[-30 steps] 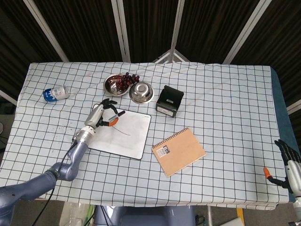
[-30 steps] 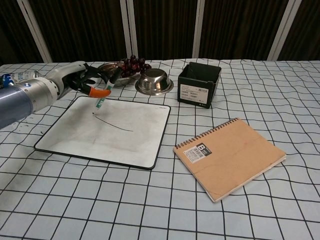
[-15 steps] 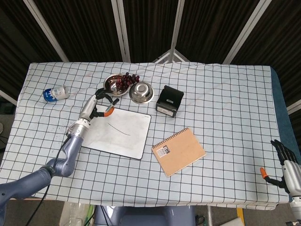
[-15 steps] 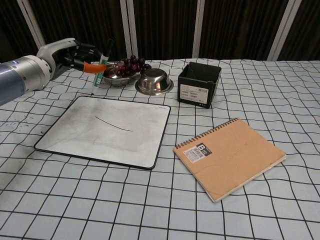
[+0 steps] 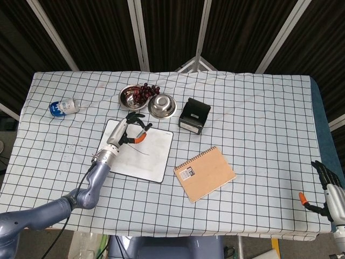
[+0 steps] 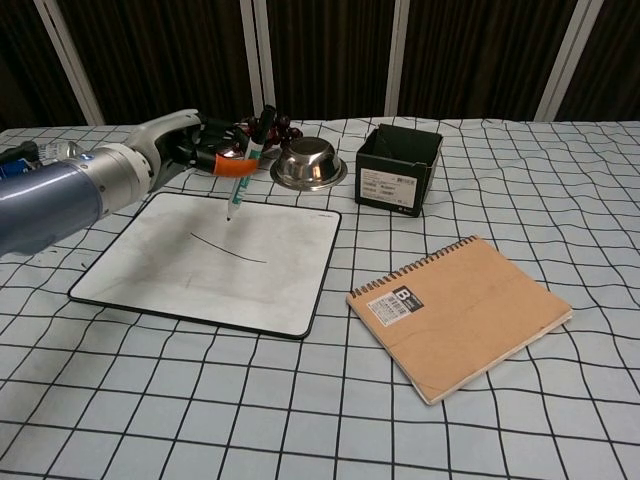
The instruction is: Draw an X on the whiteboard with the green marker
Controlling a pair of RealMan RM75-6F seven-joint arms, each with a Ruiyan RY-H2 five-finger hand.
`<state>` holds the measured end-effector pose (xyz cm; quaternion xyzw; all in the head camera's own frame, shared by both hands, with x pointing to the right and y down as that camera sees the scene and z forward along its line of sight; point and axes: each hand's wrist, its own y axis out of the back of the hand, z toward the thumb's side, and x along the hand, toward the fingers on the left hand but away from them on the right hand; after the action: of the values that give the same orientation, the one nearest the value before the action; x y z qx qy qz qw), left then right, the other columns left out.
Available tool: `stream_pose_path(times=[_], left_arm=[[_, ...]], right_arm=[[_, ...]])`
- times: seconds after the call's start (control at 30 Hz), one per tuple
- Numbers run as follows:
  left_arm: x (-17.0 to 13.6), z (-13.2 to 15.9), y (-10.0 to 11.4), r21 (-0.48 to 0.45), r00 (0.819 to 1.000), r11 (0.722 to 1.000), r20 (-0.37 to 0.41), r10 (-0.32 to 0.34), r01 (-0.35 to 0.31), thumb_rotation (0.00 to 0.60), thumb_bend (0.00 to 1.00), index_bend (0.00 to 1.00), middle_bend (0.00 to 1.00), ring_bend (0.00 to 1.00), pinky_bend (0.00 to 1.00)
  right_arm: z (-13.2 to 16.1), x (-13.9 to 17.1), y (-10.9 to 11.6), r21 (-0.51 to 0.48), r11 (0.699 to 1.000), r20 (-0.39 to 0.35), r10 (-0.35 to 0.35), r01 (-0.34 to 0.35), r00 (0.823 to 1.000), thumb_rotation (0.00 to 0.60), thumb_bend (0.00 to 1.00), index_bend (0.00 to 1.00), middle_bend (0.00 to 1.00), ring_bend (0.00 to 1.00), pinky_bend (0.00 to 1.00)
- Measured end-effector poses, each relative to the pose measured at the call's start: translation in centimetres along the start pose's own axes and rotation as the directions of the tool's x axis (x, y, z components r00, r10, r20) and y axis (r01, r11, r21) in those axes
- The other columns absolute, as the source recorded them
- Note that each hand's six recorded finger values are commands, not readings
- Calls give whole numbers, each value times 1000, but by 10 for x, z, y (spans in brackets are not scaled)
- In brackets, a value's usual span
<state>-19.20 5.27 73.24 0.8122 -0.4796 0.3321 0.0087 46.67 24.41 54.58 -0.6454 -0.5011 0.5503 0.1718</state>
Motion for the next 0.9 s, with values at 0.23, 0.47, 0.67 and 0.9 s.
stream_pose_path(times=[0.23, 0.47, 0.67, 0.9], left_arm=[[3, 4, -23, -18, 1000, 999, -5, -30, 30, 600, 531, 681, 186, 0, 25], [7, 9, -36, -24, 999, 999, -2, -45, 45, 600, 531, 681, 186, 0, 25], [8, 3, -38, -19, 999, 999, -17, -48, 48, 600, 531, 681, 186, 0, 25], [4, -7, -36, -10, 998, 999, -38, -46, 46, 600, 532, 681, 186, 0, 25]], right_arm=[[-1, 0, 1, -5, 1000, 2, 0, 0, 1000, 600, 351, 0, 0, 0, 0], [-1, 0, 1, -6, 1000, 3, 0, 0, 1000, 600, 352, 0, 0, 0, 0], [-1, 0, 1, -6, 1000, 2, 0, 0, 1000, 600, 353, 0, 0, 0, 0], [0, 0, 2, -5, 1000, 0, 0, 0, 1000, 600, 352, 0, 0, 0, 0]])
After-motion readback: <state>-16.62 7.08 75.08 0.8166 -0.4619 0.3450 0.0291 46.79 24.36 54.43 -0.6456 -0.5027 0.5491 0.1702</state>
